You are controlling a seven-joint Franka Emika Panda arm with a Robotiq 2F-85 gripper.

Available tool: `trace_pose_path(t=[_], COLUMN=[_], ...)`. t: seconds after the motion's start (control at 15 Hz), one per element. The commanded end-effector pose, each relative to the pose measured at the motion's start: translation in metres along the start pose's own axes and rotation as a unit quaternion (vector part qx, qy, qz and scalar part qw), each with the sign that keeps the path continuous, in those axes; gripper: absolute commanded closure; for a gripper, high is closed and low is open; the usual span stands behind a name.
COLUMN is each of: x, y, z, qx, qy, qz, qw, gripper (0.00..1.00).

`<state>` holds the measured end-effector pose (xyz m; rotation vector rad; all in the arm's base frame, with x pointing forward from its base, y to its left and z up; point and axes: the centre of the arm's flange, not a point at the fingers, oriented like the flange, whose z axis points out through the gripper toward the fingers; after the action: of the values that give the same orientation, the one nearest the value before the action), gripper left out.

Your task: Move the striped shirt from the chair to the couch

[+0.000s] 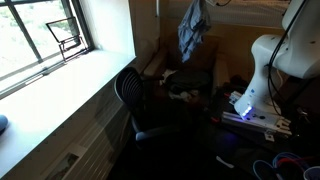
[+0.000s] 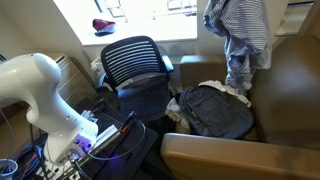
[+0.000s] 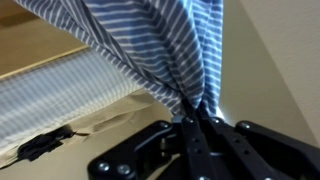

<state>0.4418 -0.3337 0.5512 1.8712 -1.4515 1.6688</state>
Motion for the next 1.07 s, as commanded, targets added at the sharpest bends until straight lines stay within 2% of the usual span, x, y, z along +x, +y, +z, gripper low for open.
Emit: trace_pose_path(t=[0.0, 0.13, 0.2, 0.33, 0.53, 0.67, 0.8, 0.87, 1.0], x=[-0.024, -0.059, -0.073, -0.122, -0.2, -0.244, -0.27, -0.274, -0.273], y=[0.059, 0.077, 0.079, 0.081, 0.082, 0.087, 0.11, 0.125, 0.153], z=[-0.012, 0.008, 0.012, 0.018, 0.021, 0.025, 0.037, 0.045, 0.066], qx=[-0.073, -0.108, -0.086, -0.076, -0.064, -0.062, -0.101, -0.133, -0.184], qy=[0.035, 0.017, -0.047, -0.101, -0.188, -0.248, -0.292, -0.28, -0.277], qz=[-0.048, -0.08, -0.082, -0.092, -0.127, -0.15, -0.18, -0.182, -0.185], qw=[0.9955, 0.9908, 0.9919, 0.9877, 0.9719, 0.9551, 0.9338, 0.9332, 0.925], gripper=[0.99, 0.99, 0.99, 0.99, 0.99, 0.99, 0.99, 0.99, 0.99])
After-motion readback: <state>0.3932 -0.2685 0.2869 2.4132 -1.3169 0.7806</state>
